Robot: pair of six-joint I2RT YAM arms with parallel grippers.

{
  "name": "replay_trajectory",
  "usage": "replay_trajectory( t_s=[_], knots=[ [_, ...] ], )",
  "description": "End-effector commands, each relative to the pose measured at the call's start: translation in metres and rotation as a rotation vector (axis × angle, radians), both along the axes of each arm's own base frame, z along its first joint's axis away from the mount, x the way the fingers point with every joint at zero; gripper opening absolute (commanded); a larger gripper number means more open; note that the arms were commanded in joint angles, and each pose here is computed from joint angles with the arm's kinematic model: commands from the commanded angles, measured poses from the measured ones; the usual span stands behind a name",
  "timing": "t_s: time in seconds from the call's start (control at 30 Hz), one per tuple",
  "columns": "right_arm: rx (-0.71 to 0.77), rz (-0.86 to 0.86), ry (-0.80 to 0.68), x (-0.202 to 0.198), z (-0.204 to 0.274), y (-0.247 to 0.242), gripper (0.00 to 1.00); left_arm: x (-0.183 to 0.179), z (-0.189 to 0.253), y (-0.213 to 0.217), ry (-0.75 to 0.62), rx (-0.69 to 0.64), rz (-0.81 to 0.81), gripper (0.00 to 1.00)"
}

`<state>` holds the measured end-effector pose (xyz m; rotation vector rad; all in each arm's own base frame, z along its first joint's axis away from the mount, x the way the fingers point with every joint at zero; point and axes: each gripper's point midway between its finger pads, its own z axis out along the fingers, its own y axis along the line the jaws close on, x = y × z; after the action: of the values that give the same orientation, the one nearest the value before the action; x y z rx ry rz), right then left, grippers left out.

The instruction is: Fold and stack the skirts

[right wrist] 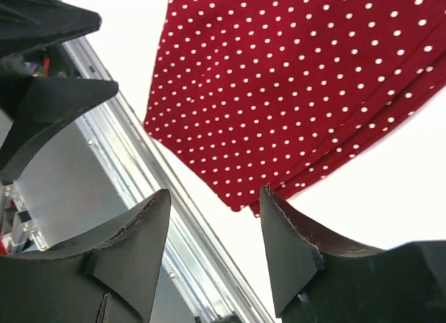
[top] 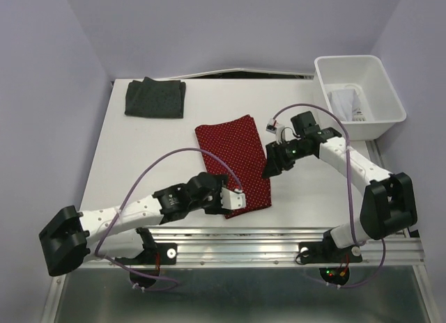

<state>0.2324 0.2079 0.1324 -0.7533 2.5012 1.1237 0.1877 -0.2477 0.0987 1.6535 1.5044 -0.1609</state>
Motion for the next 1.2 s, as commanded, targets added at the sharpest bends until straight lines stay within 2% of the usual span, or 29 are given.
replay_trajectory(
  t_s=[0.0, 0.03, 0.1, 0.17, 0.3, 0.47, 0.57, 0.67, 0.8, 0.9, 1.0, 1.1, 1.13, 1.17],
  knots=[
    [-0.092, -0.017, -0.004, 0.005, -0.012, -0.011, 0.57, 0.010, 0.018, -0.015, -0.051, -0.061, 0.056, 0.84],
    [-0.101, -0.034, 0.018, 0.008, -0.021, -0.010, 0.52, 0.008, 0.022, -0.023, -0.045, -0.071, 0.048, 0.86],
    [-0.111, -0.051, 0.044, 0.012, -0.029, -0.009, 0.49, 0.005, 0.030, -0.036, -0.024, -0.097, 0.049, 0.89],
    [-0.131, -0.072, 0.080, 0.017, -0.044, -0.009, 0.46, -0.007, 0.021, -0.048, 0.000, -0.062, 0.035, 0.96],
    [-0.100, -0.072, 0.139, 0.013, -0.063, -0.002, 0.40, -0.027, 0.008, -0.064, 0.052, 0.006, 0.031, 0.98],
    [-0.089, -0.072, 0.268, 0.003, -0.089, 0.002, 0.28, -0.039, -0.004, -0.076, 0.100, 0.017, 0.055, 0.83],
    [-0.093, -0.104, 0.341, -0.004, -0.100, 0.003, 0.19, -0.046, -0.012, -0.082, 0.102, 0.046, 0.039, 0.80],
    [-0.066, -0.102, 0.397, -0.015, -0.103, 0.009, 0.13, -0.052, -0.023, -0.082, 0.105, 0.103, 0.028, 0.74],
    [-0.044, -0.119, 0.436, -0.020, -0.106, 0.015, 0.06, -0.057, -0.035, -0.075, 0.123, 0.142, 0.006, 0.72],
    [-0.016, -0.109, 0.477, -0.023, -0.106, 0.022, 0.06, -0.064, -0.042, -0.076, 0.145, 0.162, -0.027, 0.70],
    [0.026, -0.093, 0.486, -0.020, -0.099, 0.029, 0.08, -0.064, -0.057, -0.071, 0.142, 0.222, -0.033, 0.62],
    [0.066, -0.068, 0.384, -0.008, -0.075, 0.033, 0.18, -0.059, -0.072, -0.059, 0.128, 0.277, -0.041, 0.61],
    [0.075, -0.084, 0.340, 0.001, -0.065, 0.030, 0.18, -0.059, -0.076, -0.054, 0.132, 0.290, -0.037, 0.61],
    [0.082, -0.093, 0.292, 0.009, -0.056, 0.029, 0.24, -0.058, -0.073, -0.052, 0.120, 0.281, -0.043, 0.61]
  ],
)
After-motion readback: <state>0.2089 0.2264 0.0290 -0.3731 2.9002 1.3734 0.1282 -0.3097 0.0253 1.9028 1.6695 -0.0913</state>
